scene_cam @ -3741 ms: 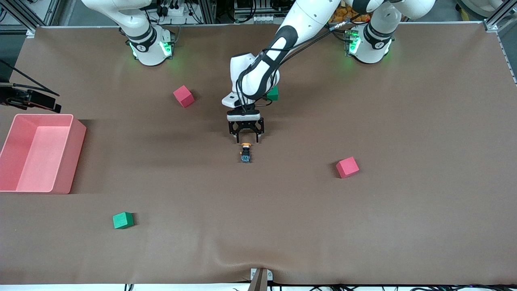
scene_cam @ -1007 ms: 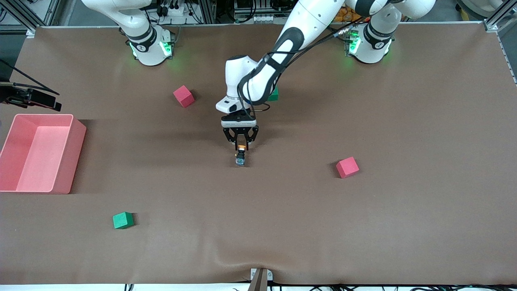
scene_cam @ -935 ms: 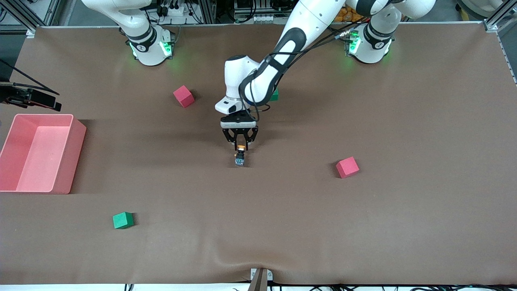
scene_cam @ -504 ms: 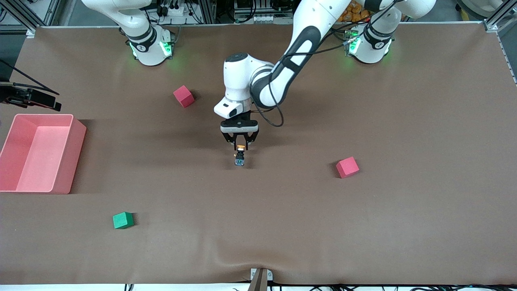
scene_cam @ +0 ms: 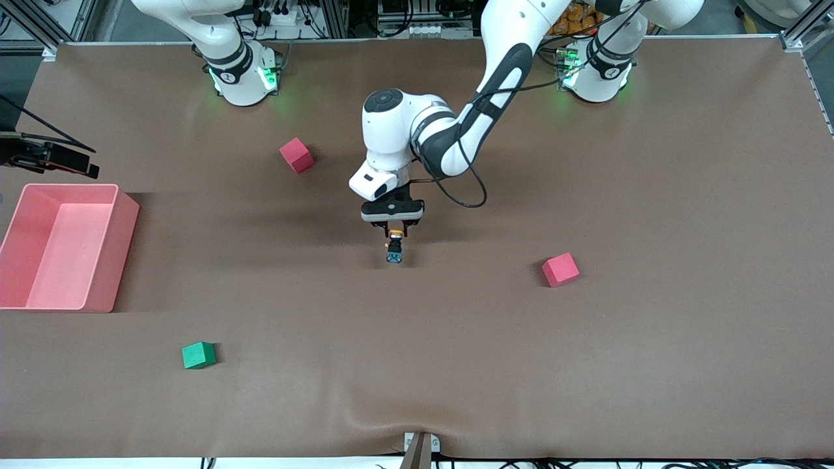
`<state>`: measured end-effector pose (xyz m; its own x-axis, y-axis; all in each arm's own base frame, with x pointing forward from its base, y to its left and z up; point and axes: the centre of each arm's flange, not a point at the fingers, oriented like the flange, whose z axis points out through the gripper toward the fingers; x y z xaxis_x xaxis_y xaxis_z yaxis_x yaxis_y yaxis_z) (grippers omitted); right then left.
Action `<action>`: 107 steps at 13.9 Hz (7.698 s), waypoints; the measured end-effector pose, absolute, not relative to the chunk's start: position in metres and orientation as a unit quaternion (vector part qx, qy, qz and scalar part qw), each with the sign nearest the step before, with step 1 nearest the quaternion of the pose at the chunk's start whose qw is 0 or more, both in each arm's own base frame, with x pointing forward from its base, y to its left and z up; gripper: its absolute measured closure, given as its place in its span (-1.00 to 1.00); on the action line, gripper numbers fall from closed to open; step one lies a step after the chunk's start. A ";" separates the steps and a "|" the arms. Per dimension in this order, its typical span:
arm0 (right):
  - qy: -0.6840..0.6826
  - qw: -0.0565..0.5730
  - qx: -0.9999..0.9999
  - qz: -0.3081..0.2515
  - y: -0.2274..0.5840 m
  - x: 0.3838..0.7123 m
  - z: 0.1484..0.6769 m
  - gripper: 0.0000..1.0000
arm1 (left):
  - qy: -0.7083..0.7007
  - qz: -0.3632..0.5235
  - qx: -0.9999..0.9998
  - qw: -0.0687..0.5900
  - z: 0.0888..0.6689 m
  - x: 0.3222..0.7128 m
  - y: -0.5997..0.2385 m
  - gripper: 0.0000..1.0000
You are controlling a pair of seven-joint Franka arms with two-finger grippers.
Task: Place and upright button with both arms
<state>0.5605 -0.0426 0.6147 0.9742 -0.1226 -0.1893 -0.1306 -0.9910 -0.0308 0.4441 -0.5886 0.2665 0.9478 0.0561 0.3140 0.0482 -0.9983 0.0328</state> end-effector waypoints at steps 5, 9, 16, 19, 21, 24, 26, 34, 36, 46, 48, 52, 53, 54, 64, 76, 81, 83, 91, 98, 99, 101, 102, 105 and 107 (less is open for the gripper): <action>0.064 0.021 -0.993 0.094 -0.044 0.560 0.615 -1.00 | 0.017 0.083 0.996 0.007 0.300 0.464 -0.574 0.15; 0.065 0.020 -0.993 0.094 -0.044 0.560 0.615 -1.00 | 0.022 0.031 0.999 0.036 0.317 0.495 -0.552 0.15; 0.065 0.020 -0.993 0.094 -0.044 0.560 0.615 -1.00 | 0.024 -0.060 0.995 0.071 0.312 0.518 -0.527 0.15; 0.065 0.020 -0.993 0.095 -0.044 0.560 0.615 -1.00 | 0.022 -0.117 0.990 0.077 0.308 0.509 -0.529 0.15; 0.065 0.020 -0.993 0.095 -0.044 0.560 0.615 -1.00 | 0.006 -0.148 0.986 0.079 0.306 0.506 -0.526 0.15; 0.065 0.020 -0.993 0.095 -0.045 0.560 0.615 -1.00 | -0.004 -0.189 0.981 0.051 0.284 0.497 -0.523 0.15; 0.065 0.020 -0.993 0.096 -0.045 0.560 0.615 -1.00 | -0.007 -0.210 0.977 0.036 0.258 0.491 -0.524 0.15; 0.066 0.020 -0.993 0.098 -0.045 0.559 0.614 -1.00 | 0.006 -0.284 0.958 0.049 0.244 0.499 -0.511 0.15; 0.066 0.020 -0.993 0.098 -0.045 0.559 0.614 -1.00 | 0.009 -0.291 0.955 0.047 0.239 0.500 -0.508 0.15; 0.066 0.020 -0.993 0.099 -0.045 0.559 0.614 -1.00 | 0.018 -0.308 0.951 0.010 0.205 0.498 -0.495 0.15; 0.066 0.020 -0.993 0.099 -0.045 0.559 0.614 -1.00 | 0.017 -0.305 0.952 0.005 0.205 0.497 -0.497 0.15; 0.066 0.020 -0.993 0.099 -0.045 0.559 0.614 -1.00 | 0.015 -0.302 0.953 0.002 0.207 0.496 -0.499 0.15; 0.066 0.020 -0.993 0.099 -0.045 0.559 0.614 -1.00 | 0.015 -0.302 0.953 0.002 0.207 0.496 -0.499 0.15; 0.066 0.020 -0.993 0.099 -0.045 0.559 0.614 -1.00 | 0.015 -0.302 0.953 0.002 0.207 0.496 -0.499 0.15; 0.066 0.020 -0.993 0.100 -0.045 0.559 0.614 -1.00 | 0.013 -0.296 0.955 0.008 0.213 0.499 -0.502 -1.00; 0.066 0.020 -0.993 0.100 -0.045 0.559 0.614 -1.00 | 0.060 -0.205 0.976 0.039 0.321 0.562 -0.454 -1.00; 0.066 0.020 -0.993 0.099 -0.045 0.558 0.615 -1.00 | 0.099 -0.142 0.984 0.042 0.387 0.601 -0.396 -1.00; 0.066 0.020 -0.993 0.098 -0.045 0.558 0.616 -1.00 | 0.101 -0.118 0.988 0.021 0.400 0.608 -0.380 -1.00; 0.064 0.011 -0.995 0.077 -0.046 0.563 0.620 -1.00 | 0.079 -0.079 0.994 0.014 0.434 0.646 -0.297 -1.00; 0.043 0.009 -0.998 0.045 -0.046 0.570 0.625 -1.00 | 0.053 -0.026 0.998 0.014 0.505 0.673 -0.175 -1.00; 0.043 0.009 -0.998 0.045 -0.046 0.570 0.625 -1.00 | 0.050 -0.022 0.998 0.018 0.520 0.672 -0.153 -1.00; 0.043 0.009 -0.998 0.044 -0.046 0.570 0.625 -1.00 | 0.050 -0.026 0.998 0.031 0.543 0.668 -0.104 -1.00; 0.043 0.009 -0.998 0.044 -0.046 0.570 0.625 -1.00 | 0.045 -0.027 0.998 0.034 0.554 0.664 -0.085 -1.00; 0.042 0.009 -0.998 0.044 -0.046 0.570 0.625 -1.00 | 0.027 -0.014 0.999 0.028 0.594 0.644 -0.063 -1.00; 0.042 0.009 -0.998 0.044 -0.046 0.570 0.625 -1.00 | 0.001 -0.007 1.000 0.009 0.624 0.624 -0.044 -1.00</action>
